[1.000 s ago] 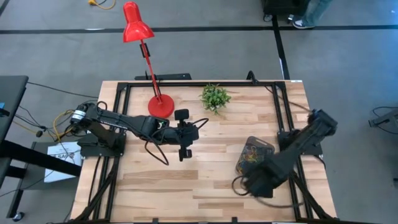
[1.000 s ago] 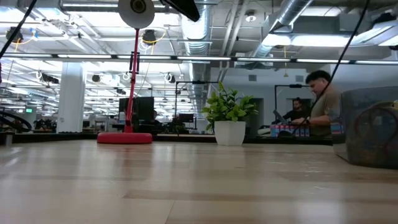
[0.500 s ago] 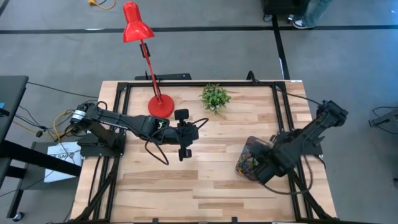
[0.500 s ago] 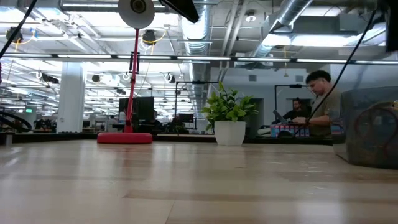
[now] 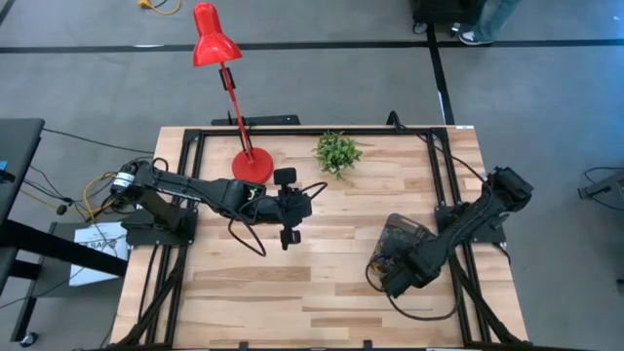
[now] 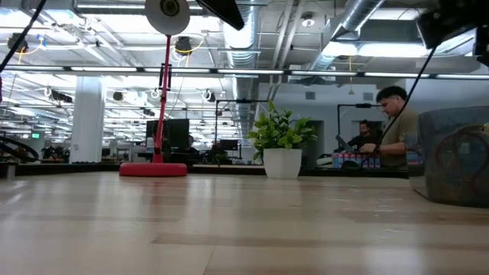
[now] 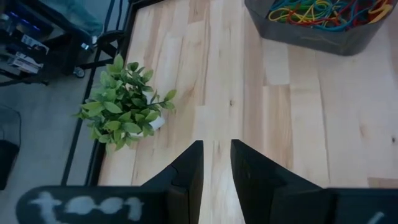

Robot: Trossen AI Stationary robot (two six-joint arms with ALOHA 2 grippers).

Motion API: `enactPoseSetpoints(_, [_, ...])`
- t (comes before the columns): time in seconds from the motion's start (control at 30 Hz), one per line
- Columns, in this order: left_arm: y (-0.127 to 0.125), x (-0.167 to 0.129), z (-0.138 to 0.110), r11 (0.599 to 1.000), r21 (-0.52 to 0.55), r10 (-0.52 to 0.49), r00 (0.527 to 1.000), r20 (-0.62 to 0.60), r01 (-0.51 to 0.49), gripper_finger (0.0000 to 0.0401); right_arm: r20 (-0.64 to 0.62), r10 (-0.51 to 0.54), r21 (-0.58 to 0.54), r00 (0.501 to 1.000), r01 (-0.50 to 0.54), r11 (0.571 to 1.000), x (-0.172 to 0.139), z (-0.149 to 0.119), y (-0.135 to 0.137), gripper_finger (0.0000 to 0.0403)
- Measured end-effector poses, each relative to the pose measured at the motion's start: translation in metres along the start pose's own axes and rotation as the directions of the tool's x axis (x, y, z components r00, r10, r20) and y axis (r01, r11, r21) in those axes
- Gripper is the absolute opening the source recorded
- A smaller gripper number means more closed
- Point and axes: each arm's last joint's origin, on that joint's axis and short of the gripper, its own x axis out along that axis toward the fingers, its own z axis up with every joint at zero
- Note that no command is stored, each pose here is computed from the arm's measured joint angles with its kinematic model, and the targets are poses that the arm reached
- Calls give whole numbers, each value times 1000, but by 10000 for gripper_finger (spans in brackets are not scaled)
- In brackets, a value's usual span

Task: Pick and place items into bin
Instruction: Put the blue rubber band into the black bin, then return to Home Position

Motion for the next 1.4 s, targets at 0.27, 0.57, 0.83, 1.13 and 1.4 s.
enactPoseSetpoints(0.27, [1,1,0,1000,4,6,1000,-1,-6,73,-72,52,-80,996,-57,995,-7,7,-3,75])
enactPoseSetpoints(0.57, [3,0,0,995,81,62,998,-1,-62,73,-134,114,-69,984,-124,990,-50,21,-29,112])
enactPoseSetpoints(0.83, [28,-44,2,886,243,410,912,-6,-396,73,-160,258,-211,953,-288,934,-104,30,-58,111])
enactPoseSetpoints(1.13, [64,-112,-10,781,353,560,828,-28,-516,73,27,348,-171,937,-339,925,-131,32,-101,111])
enactPoseSetpoints(1.4, [79,-140,-35,858,82,512,854,-86,-507,73,277,404,-156,872,-374,914,-151,21,-162,111])
